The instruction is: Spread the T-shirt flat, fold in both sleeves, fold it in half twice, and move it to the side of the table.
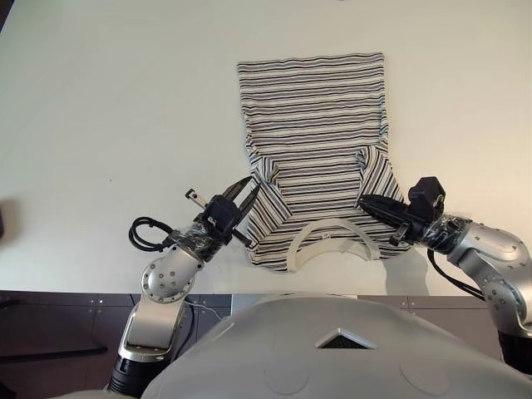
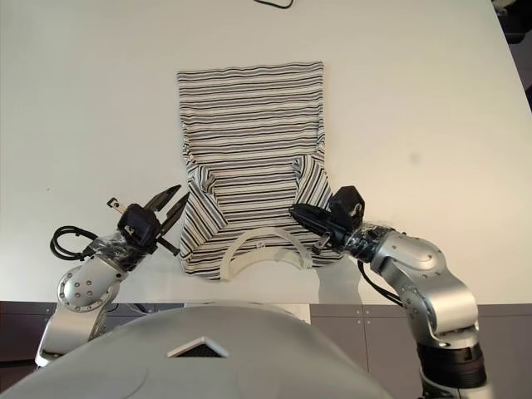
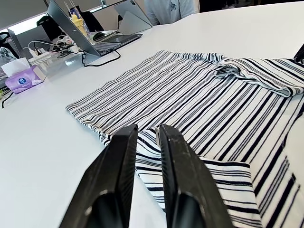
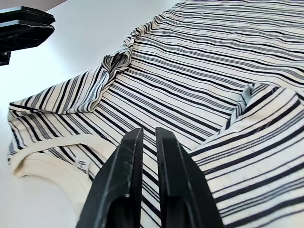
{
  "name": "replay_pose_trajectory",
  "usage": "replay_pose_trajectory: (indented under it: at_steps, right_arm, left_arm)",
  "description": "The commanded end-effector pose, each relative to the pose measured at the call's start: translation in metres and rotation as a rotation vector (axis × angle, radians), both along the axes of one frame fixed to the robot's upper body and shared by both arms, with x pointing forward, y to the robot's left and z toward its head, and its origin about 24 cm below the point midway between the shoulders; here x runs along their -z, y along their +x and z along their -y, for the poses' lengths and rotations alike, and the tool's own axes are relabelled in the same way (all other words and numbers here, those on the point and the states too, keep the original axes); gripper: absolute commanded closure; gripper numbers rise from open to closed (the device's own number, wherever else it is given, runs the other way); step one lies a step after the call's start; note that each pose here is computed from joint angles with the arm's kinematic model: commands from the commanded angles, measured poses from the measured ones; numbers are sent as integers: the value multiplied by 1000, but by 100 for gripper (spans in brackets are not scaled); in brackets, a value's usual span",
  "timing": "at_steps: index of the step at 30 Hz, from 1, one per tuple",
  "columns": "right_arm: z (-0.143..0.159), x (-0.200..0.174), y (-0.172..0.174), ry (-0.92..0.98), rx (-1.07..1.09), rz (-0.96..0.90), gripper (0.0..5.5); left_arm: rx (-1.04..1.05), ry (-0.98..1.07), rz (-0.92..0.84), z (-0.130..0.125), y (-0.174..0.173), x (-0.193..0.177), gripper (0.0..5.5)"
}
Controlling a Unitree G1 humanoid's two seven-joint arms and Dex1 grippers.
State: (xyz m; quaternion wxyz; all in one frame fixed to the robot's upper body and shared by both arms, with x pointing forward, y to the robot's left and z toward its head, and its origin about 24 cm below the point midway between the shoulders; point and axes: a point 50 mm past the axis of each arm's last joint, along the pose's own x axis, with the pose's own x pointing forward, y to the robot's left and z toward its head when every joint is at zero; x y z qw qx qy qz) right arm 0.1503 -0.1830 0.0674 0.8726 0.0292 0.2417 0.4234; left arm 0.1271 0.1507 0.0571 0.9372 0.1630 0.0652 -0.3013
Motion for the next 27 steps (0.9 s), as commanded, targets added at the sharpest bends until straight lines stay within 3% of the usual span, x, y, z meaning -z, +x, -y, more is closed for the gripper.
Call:
replay_pose_trajectory:
  at_steps: [1,10,14,20,24,27]
  right_arm:
    - [19,-17,16,-19,23,61,503]
    - [43,31,-6,-254,-18,4,503]
    - [49,50,-13,-311,-34,-30,503]
    - [41,26,0,-161,38,50,503]
    - [42,21,9,-159,41,57,503]
    - [47,20,10,-175,38,55,503]
  left_arm:
    - [51,52,-24,-2,-7,5,464]
    - [256,290,-22,-30,-26,14,464]
    - [355,344,-6,-27,-29,16,464]
    - [487,487,6,-45,-40,14,464]
    - [589,517,-19,-39,-51,22,464]
    - [590,561,-32,-50,-55,27,464]
